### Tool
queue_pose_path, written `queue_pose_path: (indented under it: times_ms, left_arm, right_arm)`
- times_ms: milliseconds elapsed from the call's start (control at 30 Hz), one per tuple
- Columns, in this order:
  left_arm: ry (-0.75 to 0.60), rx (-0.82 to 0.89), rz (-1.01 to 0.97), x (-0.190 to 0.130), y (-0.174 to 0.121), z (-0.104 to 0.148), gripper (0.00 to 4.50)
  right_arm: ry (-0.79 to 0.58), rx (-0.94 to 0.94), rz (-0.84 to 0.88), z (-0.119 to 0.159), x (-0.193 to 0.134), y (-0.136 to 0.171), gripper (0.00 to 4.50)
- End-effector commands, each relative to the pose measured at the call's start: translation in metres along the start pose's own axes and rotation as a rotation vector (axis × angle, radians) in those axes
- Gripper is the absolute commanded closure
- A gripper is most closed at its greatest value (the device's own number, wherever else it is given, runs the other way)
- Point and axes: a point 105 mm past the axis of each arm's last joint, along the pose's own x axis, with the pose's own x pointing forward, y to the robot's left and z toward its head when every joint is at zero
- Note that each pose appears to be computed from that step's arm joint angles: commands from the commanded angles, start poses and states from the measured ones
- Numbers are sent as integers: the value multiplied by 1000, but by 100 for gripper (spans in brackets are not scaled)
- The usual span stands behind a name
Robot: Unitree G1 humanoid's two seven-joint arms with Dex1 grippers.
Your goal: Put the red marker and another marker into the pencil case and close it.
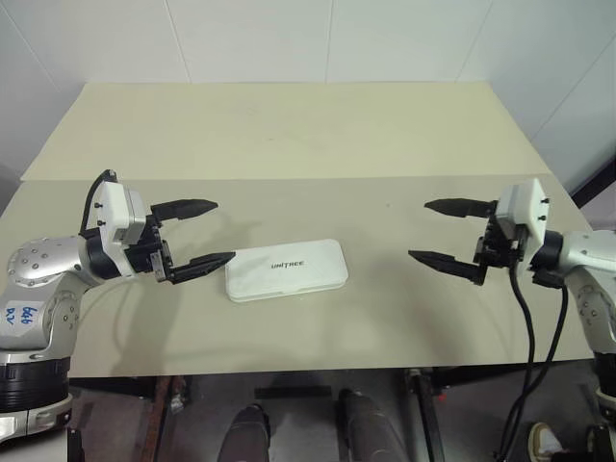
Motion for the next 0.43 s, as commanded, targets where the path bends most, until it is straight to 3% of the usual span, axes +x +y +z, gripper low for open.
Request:
queue_pose_path:
  times_ms: [33, 200, 433]
  left_arm:
    - [25, 52, 11, 0, 4, -2, 3]
    - [45, 72, -9, 9, 13, -17, 3]
    - [23, 63, -22, 17, 12, -15, 3]
  right_arm:
    - [15, -46, -20, 6, -12, -11, 0]
    - [64, -72, -78, 2, -25, -21, 0]
    - [34, -44, -113, -2, -23, -15, 0]
